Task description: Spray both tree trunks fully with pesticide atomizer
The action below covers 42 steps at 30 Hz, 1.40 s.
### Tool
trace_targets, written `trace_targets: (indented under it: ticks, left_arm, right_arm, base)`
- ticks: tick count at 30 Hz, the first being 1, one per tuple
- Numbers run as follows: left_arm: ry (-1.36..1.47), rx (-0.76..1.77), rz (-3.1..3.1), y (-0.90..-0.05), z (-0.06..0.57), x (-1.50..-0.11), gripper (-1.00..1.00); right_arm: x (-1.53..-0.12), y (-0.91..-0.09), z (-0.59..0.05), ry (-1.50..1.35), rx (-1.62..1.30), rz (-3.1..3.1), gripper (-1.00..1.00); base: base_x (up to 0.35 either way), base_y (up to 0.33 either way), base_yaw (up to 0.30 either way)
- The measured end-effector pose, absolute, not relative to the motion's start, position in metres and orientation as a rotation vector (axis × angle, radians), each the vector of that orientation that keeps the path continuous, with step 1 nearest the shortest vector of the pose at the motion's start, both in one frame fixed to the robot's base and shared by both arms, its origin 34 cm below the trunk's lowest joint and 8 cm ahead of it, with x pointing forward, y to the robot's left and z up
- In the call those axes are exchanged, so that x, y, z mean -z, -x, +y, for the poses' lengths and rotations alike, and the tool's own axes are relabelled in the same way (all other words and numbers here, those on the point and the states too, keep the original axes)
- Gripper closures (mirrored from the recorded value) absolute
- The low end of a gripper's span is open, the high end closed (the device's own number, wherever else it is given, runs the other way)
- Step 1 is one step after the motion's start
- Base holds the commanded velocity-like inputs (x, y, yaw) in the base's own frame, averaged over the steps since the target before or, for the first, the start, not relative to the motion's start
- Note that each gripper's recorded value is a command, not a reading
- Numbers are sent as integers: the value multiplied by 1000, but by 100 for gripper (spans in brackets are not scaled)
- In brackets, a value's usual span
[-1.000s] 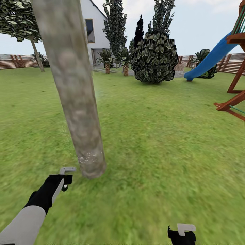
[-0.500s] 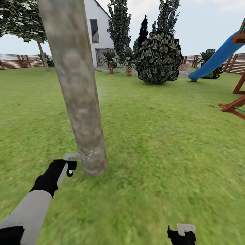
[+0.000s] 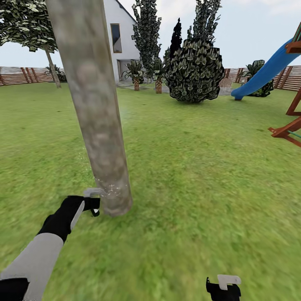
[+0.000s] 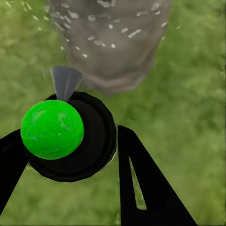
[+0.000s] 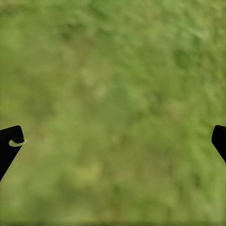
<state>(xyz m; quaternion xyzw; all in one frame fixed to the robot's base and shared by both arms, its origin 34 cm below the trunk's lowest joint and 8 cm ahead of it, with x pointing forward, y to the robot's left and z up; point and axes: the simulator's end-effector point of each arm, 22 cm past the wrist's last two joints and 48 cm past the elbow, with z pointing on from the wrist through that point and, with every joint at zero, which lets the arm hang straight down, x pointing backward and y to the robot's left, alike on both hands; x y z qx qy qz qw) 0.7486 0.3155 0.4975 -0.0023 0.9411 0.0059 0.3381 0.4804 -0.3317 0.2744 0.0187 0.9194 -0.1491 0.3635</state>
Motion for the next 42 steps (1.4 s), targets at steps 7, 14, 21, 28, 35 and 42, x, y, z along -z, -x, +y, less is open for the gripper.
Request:
trace_targets:
  ticks: [7, 14, 21, 28, 35, 42]
  left_arm:
    - [12, -83, 2430, -762, 347, -520, 100]
    - [-53, 47, 2427, -769, 263, -529, 100]
    - [-9, -52, 2430, -768, 330, -539, 100]
    - [-5, -87, 2422, -775, 338, -569, 100]
    - [-49, 35, 2396, -785, 269, -586, 100]
    - [-22, -14, 2381, -787, 307, -610, 100]
  right_arm:
    - [-274, -481, -332, -48, 384, 2366, -100]
    - [-274, -480, -332, -48, 384, 2366, -100]
    - [-274, -480, -332, -48, 384, 2366, -100]
    - [-274, -481, -332, -47, 383, 2366, -100]
    - [-274, -481, -331, -46, 383, 2366, -100]
    - [-274, -481, -331, -46, 383, 2366, -100]
  base:
    - [0, 0, 0]
    - [0, 0, 0]
    - [0, 0, 0]
    - [0, 0, 0]
    - [0, 0, 0]
    - [-86, 0, 0]
